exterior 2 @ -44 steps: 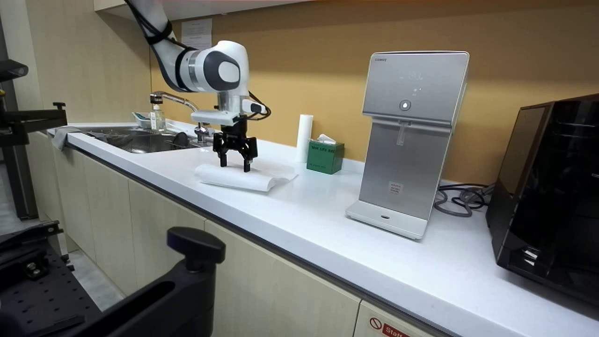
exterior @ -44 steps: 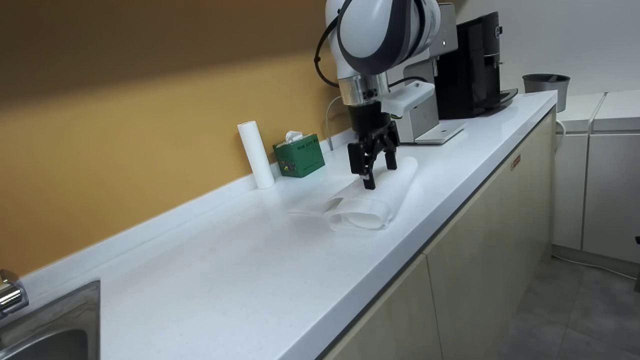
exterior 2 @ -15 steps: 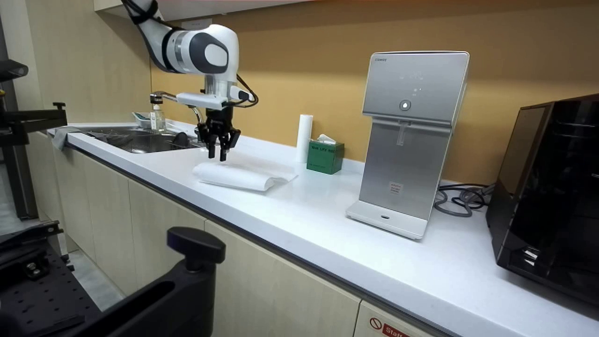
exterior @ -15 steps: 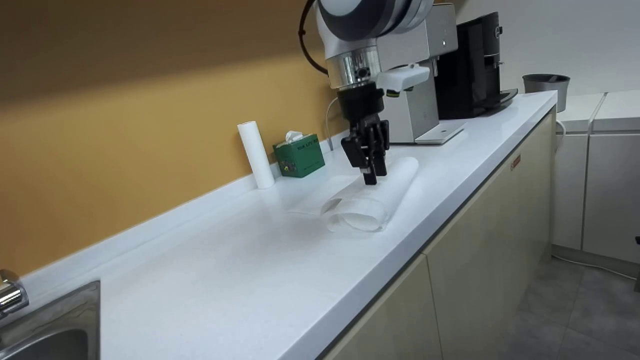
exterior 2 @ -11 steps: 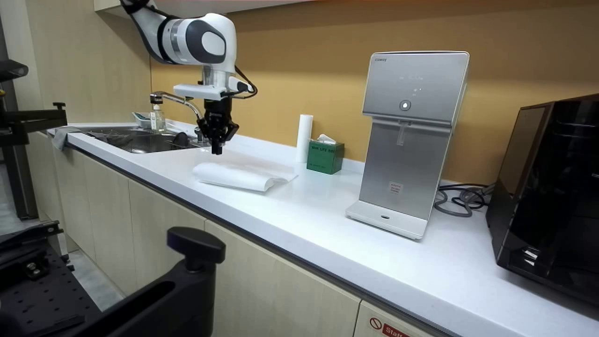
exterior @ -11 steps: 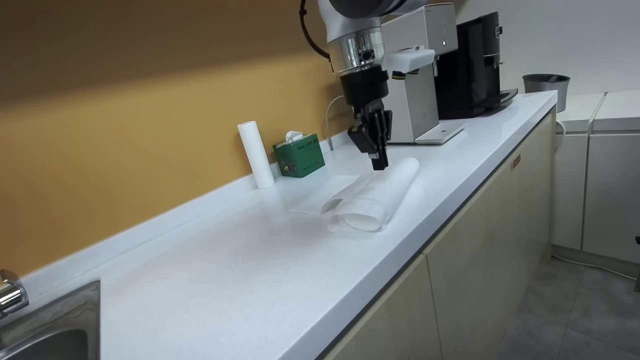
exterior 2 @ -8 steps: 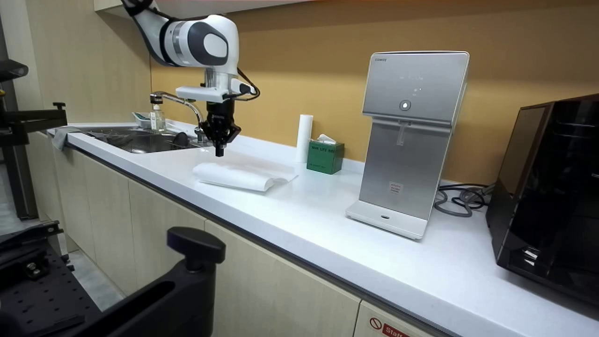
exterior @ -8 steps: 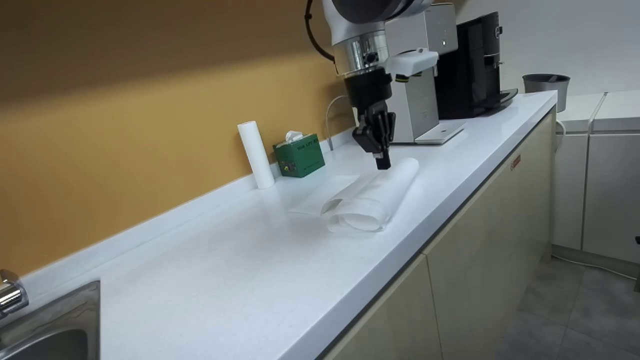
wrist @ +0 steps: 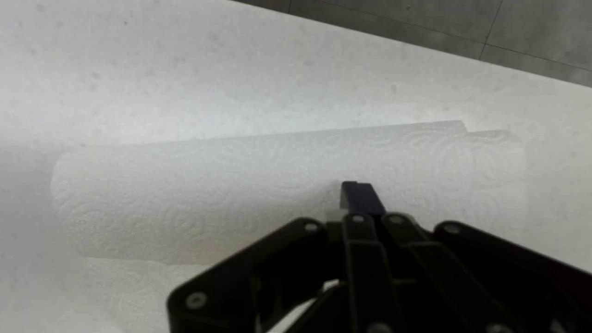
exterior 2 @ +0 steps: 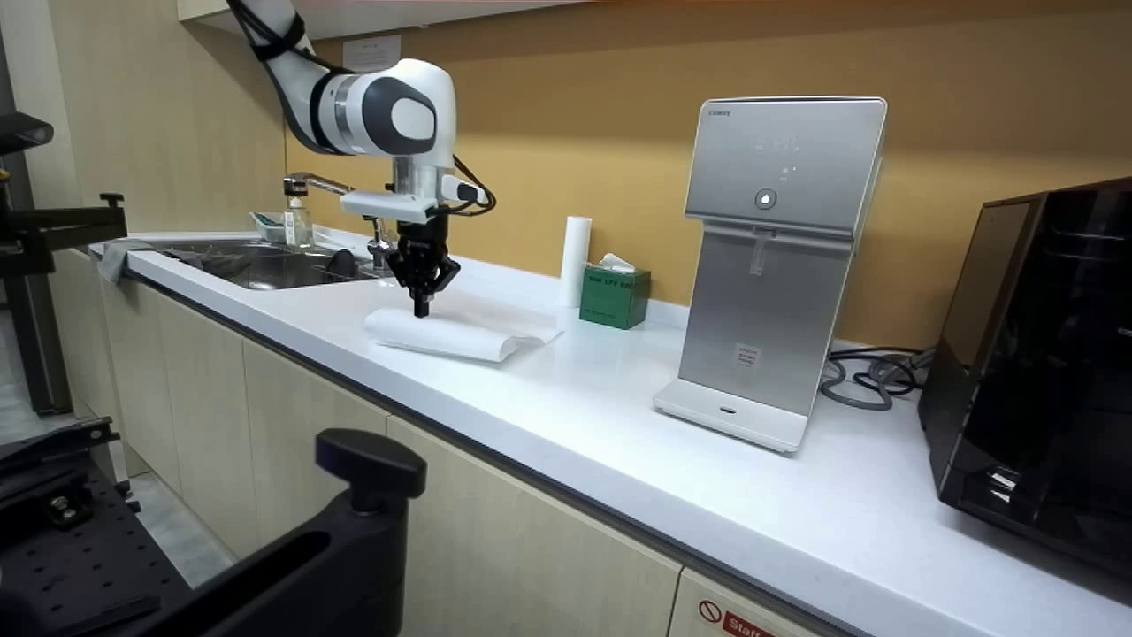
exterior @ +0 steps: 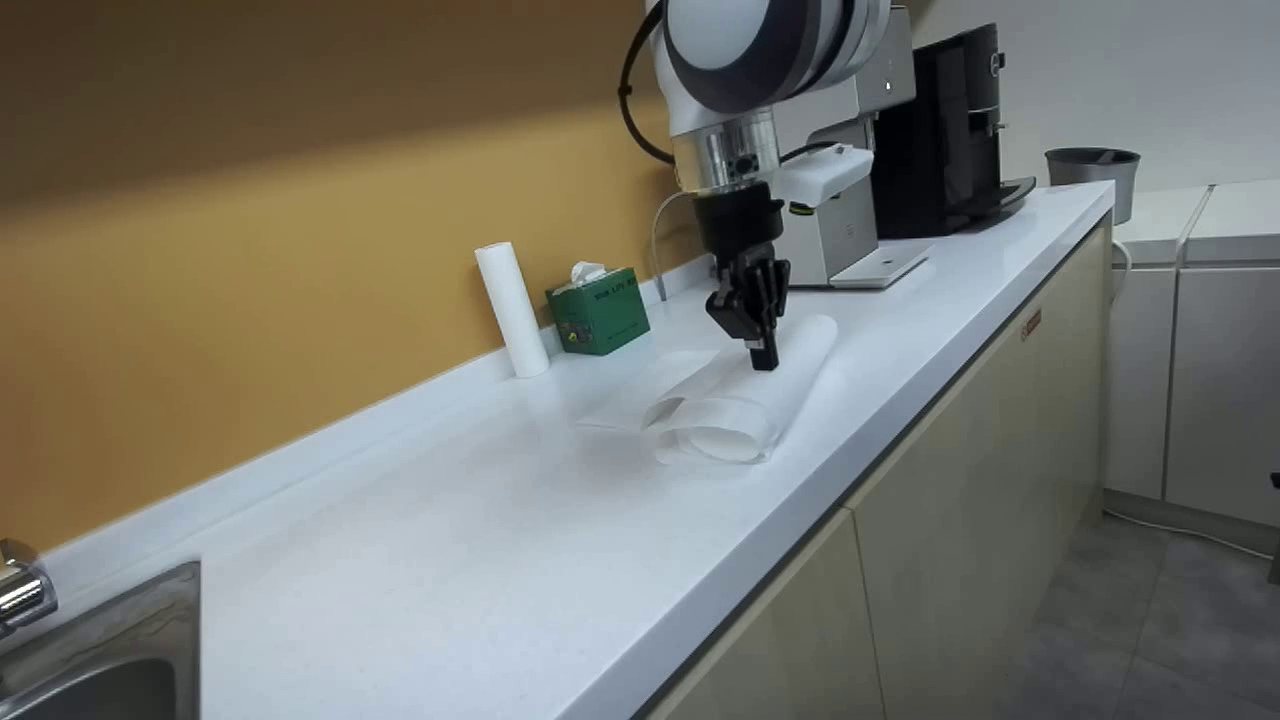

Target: Use the paper towels to wipe the counter top

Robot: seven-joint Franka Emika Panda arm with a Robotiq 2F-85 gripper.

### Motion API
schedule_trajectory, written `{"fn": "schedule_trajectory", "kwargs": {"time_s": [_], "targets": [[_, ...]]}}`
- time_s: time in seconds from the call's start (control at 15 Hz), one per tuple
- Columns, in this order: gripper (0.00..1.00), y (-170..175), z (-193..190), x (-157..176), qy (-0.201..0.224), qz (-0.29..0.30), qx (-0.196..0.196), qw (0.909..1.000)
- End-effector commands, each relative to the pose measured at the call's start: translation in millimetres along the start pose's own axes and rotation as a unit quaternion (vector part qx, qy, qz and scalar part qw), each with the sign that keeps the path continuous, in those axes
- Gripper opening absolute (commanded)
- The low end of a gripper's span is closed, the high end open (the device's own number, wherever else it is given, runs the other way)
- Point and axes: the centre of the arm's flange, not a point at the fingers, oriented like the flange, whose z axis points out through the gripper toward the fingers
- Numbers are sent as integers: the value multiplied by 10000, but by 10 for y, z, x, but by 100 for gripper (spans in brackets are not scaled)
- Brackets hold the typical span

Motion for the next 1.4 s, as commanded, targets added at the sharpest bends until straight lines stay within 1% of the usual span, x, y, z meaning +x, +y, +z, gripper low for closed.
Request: {"fn": "schedule_trajectory", "kwargs": {"time_s": [0.0,0.33,0.6,0.93,1.0,1.07,1.33], "targets": [[0,-13,150,79,111,187,-159,9996],[0,32,336,145,280,292,-290,9988],[0,40,453,199,240,233,-339,9989],[0,45,533,254,104,167,-256,9995],[0,54,525,254,82,162,-248,9995],[1,54,549,164,135,117,-230,9996],[1,58,537,184,120,119,-232,9996]]}}
